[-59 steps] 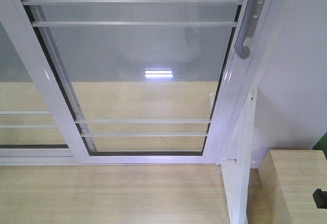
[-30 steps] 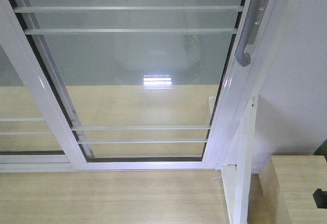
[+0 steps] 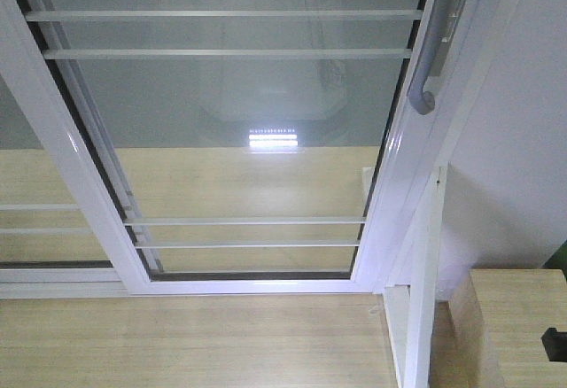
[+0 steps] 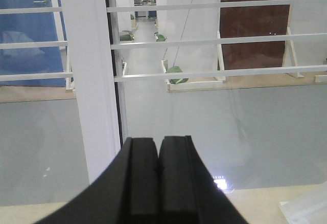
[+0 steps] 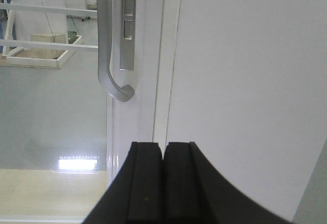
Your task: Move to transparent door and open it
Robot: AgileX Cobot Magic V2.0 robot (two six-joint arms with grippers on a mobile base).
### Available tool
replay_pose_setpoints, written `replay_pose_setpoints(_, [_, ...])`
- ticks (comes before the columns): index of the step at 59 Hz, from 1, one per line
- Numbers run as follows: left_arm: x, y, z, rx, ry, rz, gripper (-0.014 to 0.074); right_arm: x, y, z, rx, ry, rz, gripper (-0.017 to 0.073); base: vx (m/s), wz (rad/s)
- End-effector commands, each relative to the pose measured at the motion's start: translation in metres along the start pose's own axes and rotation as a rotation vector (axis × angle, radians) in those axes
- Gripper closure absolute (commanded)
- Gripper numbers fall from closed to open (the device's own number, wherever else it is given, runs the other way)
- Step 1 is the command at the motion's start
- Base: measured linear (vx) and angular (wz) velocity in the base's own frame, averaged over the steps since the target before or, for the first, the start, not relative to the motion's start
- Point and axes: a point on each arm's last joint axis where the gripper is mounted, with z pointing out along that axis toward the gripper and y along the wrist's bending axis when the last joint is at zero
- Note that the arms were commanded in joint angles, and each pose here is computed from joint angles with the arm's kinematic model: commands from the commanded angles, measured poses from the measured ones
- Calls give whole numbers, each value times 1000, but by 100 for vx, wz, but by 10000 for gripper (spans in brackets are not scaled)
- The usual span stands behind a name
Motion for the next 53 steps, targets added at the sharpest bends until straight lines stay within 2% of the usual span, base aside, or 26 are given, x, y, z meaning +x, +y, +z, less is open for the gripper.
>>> replay_pose_setpoints(1, [2,0,0,-3,-62,-9,599,-3,-1,1,12,-63,2,567,0,0])
replay_pose_setpoints(12, [2,1,0,-4,-68,-8,599,-3,-1,1,12,-63,2,567,0,0])
replay_pose_setpoints(16, [2,1,0,-4,-68,-8,599,-3,-1,1,15,-66,-26,567,0,0])
replay_pose_setpoints(29, [-3,1,0,-6,-100,-10,599,-8,-1,0,19,-114,-25,567,0,0])
replay_pose_setpoints(36, [-9,1,-1,-11,-164,-18,599,-14,-2,-1,25,-183,-24,567,0,0])
replay_pose_setpoints(43, [-20,2,-4,-21,-288,-20,599,-25,-3,-4,38,-313,-23,567,0,0])
replay_pose_setpoints(49, [-38,3,-8,-25,-388,-27,599,-46,-4,-10,41,-437,19,567,0,0])
replay_pose_setpoints(53, [-57,3,-13,-23,-433,-27,599,-64,-6,-16,36,-457,47,567,0,0])
